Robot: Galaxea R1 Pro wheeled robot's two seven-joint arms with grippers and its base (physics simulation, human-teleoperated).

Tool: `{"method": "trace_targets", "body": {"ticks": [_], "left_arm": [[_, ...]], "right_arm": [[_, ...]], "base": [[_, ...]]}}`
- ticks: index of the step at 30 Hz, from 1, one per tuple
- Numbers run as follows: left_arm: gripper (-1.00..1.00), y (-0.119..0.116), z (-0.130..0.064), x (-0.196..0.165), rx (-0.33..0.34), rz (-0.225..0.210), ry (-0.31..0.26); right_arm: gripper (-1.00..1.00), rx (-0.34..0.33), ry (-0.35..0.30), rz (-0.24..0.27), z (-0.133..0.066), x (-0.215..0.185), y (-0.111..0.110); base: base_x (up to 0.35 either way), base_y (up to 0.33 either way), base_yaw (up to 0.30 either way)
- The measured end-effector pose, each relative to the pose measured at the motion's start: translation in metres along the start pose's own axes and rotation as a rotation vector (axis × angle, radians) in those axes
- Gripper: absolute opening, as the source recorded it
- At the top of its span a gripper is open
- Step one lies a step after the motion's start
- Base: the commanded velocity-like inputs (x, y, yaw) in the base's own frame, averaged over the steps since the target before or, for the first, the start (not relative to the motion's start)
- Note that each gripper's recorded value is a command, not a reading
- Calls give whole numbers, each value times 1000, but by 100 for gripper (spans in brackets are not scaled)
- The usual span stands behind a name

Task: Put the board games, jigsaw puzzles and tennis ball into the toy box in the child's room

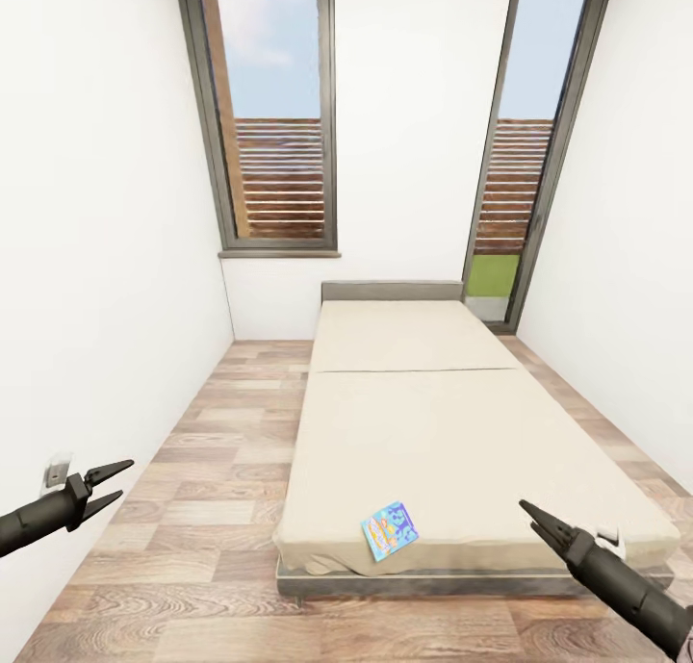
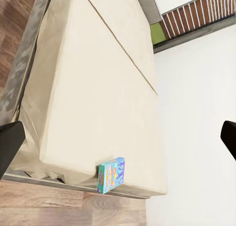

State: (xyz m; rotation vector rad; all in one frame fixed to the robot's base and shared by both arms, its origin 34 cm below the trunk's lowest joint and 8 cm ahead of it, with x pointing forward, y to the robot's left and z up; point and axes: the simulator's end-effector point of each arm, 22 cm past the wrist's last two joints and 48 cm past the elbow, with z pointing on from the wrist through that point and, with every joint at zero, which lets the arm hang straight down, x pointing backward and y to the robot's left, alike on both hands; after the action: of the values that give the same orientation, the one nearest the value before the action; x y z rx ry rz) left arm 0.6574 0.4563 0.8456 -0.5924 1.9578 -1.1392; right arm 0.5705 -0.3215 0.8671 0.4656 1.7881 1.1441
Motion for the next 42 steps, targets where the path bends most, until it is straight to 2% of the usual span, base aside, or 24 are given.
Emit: {"method": "trace_targets", "body": {"ticks": [5,13,20,26,34,42], "left_arm": [[100,0,0,0,0,0,0],[100,0,0,0,-1,-1,-1],[100,0,1,0,-1,-1,-1],[100,0,0,0,-1,-1,-1],[100,1,0,0,-3,-1,0],[100,1,0,0,-2,-1,0]], "right_arm": [[100,106,46,49,24,18,-32],[100,217,148,142,65,56,-75],[100,276,154,205,84,71,-107],[100,295,147,223,89,75,-118],[100,292,204,187,98,93,-113],[100,290,214,178,100,96,-112]], "base": [[0,0,0],[0,0,0],[0,0,0],[0,0,0],[0,0,0],[0,0,0]]}}
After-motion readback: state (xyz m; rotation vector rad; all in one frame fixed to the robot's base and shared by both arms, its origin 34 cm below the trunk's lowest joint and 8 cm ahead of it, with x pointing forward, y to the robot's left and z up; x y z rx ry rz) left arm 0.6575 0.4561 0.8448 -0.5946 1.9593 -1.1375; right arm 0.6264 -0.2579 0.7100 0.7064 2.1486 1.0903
